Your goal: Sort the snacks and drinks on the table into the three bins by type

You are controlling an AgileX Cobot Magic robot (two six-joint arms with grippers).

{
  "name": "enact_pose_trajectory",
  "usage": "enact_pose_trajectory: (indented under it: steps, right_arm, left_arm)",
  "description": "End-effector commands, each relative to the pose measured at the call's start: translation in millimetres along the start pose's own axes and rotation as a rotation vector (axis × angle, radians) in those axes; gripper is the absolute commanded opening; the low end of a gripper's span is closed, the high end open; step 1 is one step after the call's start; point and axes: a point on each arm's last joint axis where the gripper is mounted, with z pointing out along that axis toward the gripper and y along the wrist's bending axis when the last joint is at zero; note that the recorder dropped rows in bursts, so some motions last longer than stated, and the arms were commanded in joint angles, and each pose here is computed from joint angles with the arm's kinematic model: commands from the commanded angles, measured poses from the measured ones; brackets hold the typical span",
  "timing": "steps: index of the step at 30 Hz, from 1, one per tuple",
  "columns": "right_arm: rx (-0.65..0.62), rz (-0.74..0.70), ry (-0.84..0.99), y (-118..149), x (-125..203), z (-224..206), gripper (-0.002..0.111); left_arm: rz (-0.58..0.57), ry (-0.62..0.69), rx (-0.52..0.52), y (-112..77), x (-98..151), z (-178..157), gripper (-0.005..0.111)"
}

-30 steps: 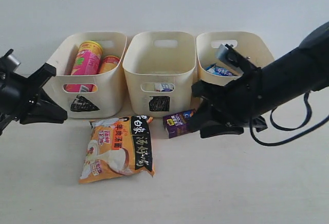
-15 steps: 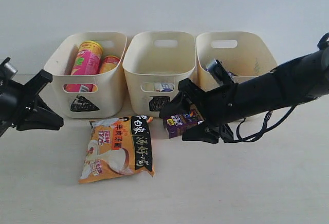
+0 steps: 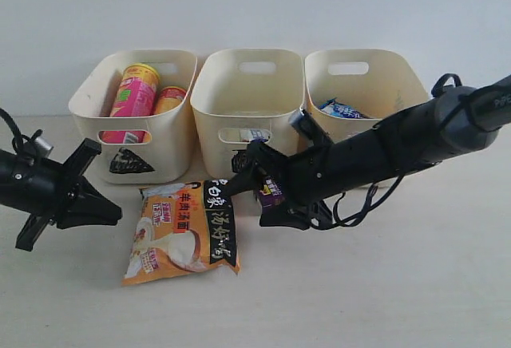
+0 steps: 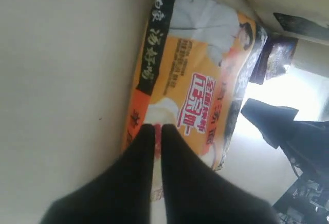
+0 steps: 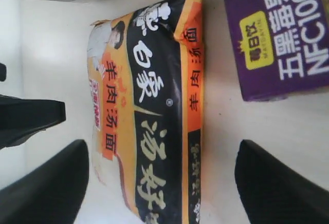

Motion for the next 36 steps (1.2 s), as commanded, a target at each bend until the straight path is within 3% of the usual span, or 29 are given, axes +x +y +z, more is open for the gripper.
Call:
enact_pose_trajectory:
  steps: [1, 7, 20, 27, 36]
  right_arm:
    - [0.013, 0.020, -0.010, -4, -6, 14, 0.071]
    - [0.015, 0.022, 0.006, -5, -6, 30, 0.071]
    - [-0.010, -0.050, 0.092, 20, 18, 74, 0.071]
    - [-0.048, -0.105, 0.104, 33, 18, 78, 0.052]
    - [-0.043, -0.120, 0.104, 39, 25, 84, 0.052]
  left_arm:
    - [-0.009, -0.012, 0.024, 3.6, -2, 5, 0.004]
    - [-0.024, -0.001, 0.027, 9.9, -3, 12, 0.004]
    - [-0.019, 0.017, 0.022, 13.9, -3, 15, 0.004]
    - [0.010, 0.040, -0.005, 15.0, 0, 17, 0.004]
    - [0.077, 0.085, -0.043, 4.6, 11, 33, 0.004]
